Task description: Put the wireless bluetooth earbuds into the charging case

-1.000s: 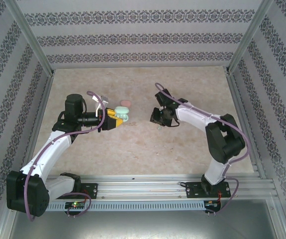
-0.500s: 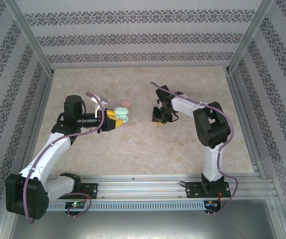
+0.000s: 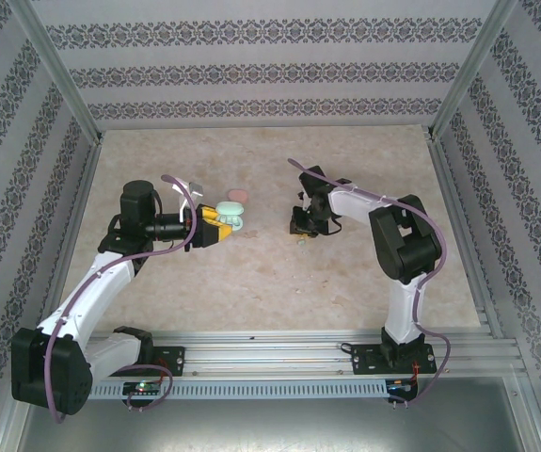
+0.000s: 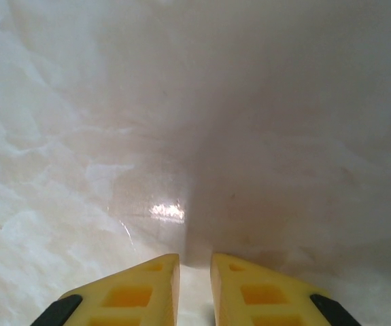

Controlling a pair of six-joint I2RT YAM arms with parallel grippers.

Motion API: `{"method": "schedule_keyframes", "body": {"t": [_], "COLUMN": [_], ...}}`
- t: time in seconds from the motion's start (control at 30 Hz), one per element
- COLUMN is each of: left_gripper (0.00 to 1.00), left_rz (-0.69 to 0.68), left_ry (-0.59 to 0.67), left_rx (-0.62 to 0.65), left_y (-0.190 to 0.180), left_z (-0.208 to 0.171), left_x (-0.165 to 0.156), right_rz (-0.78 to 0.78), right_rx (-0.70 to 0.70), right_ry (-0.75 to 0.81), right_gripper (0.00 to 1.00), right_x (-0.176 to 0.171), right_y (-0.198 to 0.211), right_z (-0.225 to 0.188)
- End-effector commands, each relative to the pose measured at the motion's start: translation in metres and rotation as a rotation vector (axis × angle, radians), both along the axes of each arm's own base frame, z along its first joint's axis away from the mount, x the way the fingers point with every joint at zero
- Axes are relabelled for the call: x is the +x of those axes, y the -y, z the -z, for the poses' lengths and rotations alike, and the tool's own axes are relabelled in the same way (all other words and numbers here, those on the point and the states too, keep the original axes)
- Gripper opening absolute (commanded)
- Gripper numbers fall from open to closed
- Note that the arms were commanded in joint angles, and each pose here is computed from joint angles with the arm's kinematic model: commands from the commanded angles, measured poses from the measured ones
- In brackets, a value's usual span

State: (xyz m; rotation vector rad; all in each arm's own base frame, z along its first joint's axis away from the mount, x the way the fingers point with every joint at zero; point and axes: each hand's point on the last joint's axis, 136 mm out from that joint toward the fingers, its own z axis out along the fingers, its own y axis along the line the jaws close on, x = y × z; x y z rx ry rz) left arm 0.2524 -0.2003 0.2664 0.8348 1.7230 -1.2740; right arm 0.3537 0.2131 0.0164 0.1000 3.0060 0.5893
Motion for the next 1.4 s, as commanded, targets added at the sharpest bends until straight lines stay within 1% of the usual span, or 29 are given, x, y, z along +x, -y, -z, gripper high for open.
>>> {"method": "schedule_keyframes", "body": {"t": [0.0,0.27,0.4,0.53,0.6,0.67,0.8,0.9,0.97,1.1,1.2,1.37], "left_gripper": [0.31,0.31,0.31,0.31,0.31,0.31,0.31,0.31,0.31,0.31,0.31,0.31], "left_rz": [0.014,0.013,0.012,0.013,0.014,0.012,0.011,0.011,0.009,0.01,0.01,0.011], "left_ry": [0.045,0.047,0.048,0.049,0.049,0.052,0.051,0.049,0.05,0.05,0.052,0.05], "left_rx": [-0.019,-0.02,-0.019,-0.02,-0.018,-0.017,-0.017,-0.017,-0.017,-0.016,-0.013,-0.006], "left_y": [-0.001,-0.002,-0.002,-0.002,-0.002,-0.002,-0.002,-0.002,-0.002,-0.002,-0.002,-0.003], "left_z": [-0.009,-0.009,-0.008,-0.009,-0.008,-0.009,-0.008,-0.008,-0.008,-0.009,-0.01,-0.007], "left_x": [-0.003,-0.002,-0.002,-0.003,-0.004,-0.004,-0.004,-0.004,-0.004,-0.004,-0.005,-0.007], "right_rz": [0.025,0.053,0.054,0.047,0.028,-0.021,-0.224,-0.383,-0.457,-0.532,-0.561,-0.593], "right_rx": [-0.057,-0.062,-0.075,-0.106,-0.143,-0.177,-0.253,-0.349,-0.402,-0.46,-0.498,-0.534], "right_ry": [-0.103,-0.099,-0.092,-0.055,-0.019,0.02,0.091,0.116,0.121,0.104,0.09,0.062], "right_gripper": [0.21,0.24,0.28,0.29,0.29,0.29,0.29,0.29,0.29,0.3,0.36,0.37], "right_x": [-0.03,-0.039,-0.042,-0.039,-0.036,-0.034,-0.037,-0.044,-0.047,-0.052,-0.053,-0.056], "right_y": [0.019,0.023,0.026,0.029,0.031,0.029,0.012,0.003,-0.002,-0.008,-0.008,-0.004], "right_z": [0.005,-0.004,-0.01,-0.024,-0.036,-0.047,-0.062,-0.062,-0.06,-0.048,-0.04,-0.027]}}
